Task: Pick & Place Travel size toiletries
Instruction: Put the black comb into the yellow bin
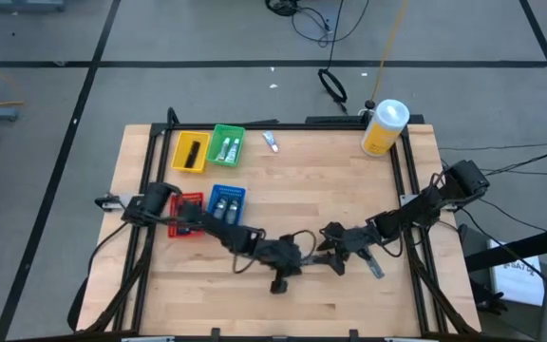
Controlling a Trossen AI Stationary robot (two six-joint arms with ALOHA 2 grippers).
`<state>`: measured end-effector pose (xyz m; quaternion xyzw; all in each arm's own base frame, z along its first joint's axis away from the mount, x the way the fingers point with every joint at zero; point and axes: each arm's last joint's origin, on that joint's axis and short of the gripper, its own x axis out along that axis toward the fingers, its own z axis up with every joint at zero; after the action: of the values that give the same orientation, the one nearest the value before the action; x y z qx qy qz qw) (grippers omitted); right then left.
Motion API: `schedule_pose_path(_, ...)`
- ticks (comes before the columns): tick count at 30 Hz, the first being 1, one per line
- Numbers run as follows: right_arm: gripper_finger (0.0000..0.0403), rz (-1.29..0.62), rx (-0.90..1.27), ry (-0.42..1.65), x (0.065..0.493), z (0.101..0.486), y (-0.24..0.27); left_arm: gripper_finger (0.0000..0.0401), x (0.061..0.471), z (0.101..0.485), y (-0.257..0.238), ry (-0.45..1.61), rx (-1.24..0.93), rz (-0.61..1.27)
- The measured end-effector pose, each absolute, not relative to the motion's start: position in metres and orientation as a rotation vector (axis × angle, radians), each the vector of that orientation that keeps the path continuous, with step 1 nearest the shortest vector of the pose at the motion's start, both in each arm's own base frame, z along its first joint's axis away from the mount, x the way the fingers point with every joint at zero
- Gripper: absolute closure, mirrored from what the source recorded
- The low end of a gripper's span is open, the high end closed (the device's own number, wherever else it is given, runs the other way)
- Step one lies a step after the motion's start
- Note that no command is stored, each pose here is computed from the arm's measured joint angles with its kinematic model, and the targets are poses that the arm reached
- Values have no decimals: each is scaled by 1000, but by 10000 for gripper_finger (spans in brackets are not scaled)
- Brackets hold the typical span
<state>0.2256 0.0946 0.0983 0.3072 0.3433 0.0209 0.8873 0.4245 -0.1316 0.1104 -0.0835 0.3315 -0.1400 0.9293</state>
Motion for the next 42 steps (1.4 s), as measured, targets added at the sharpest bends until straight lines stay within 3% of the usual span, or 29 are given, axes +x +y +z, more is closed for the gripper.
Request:
schedule_pose_path(8, 182, 74, 671, 738, 225, 98, 95, 392, 450, 85, -113, 768, -262, -204)
schedule_pose_path(20, 213, 106, 675, 803, 222, 95, 96, 396, 455, 66, -95, 781, -345, -103)
schedule_pose_path(24, 241, 87, 633, 821, 221, 93, 95, 394, 456, 66, -93, 760, -344, -74)
schedule_pose_path(28, 300, 65, 590, 846, 218, 90, 94, 397, 456, 66, -93, 755, -345, -68)
schedule_pose_path(31, 367, 39, 557, 863, 217, 87, 93, 385, 456, 75, -92, 760, -326, -115)
schedule_pose_path(33, 391, 42, 548, 861, 216, 87, 92, 377, 452, 85, -92, 789, -301, -182)
schedule_pose_path(38, 395, 40, 504, 816, 216, 95, 91, 369, 434, 116, -94, 925, -248, -224)
schedule_pose_path(42, 396, -45, 387, 664, 218, 108, 87, 368, 414, 148, -99, 999, -150, -164)
